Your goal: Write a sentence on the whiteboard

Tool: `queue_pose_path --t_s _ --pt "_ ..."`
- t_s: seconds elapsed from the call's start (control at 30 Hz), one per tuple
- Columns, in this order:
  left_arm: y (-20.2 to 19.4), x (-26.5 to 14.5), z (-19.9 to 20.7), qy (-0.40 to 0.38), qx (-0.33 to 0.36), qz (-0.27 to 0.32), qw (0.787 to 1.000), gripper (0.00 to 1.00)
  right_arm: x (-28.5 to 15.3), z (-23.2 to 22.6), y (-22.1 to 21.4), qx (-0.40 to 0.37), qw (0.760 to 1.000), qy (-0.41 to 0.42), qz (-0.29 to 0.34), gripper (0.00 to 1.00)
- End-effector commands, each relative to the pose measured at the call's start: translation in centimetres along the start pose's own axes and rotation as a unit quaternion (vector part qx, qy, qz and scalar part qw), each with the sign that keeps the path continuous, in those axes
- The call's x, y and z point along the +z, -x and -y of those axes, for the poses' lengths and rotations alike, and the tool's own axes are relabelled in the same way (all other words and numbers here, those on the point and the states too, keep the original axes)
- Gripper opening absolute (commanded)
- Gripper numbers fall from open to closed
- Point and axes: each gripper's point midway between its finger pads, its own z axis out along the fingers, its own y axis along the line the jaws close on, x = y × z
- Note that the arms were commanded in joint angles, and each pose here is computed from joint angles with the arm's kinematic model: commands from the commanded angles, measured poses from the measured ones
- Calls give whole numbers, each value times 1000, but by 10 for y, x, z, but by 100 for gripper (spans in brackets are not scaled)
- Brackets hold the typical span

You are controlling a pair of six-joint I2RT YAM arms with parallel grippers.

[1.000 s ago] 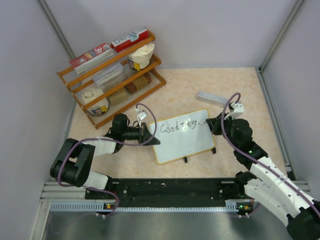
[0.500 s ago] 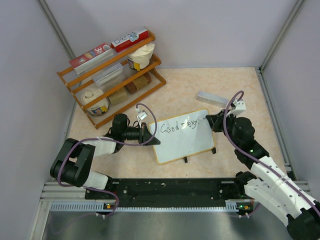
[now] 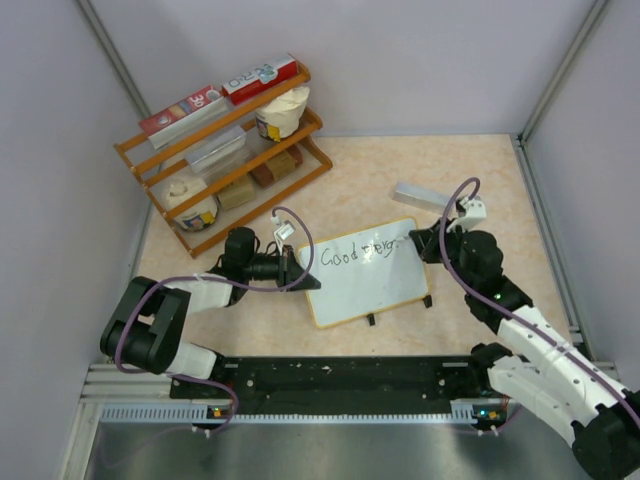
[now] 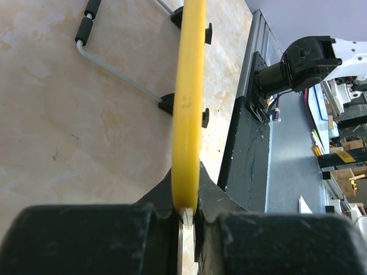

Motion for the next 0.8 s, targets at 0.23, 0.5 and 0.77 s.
queue_pose_path --t_s 0.23,0.5,0.77 --pt "6 2 -8 23 37 7 999 0 -7 10 1 -5 1000 -18 10 0" --pt "6 3 -8 22 36 6 999 0 -8 16 -10 -7 1000 -23 -3 0" --pt "6 3 -7 22 37 7 999 0 -18 -1 25 0 999 1 44 0"
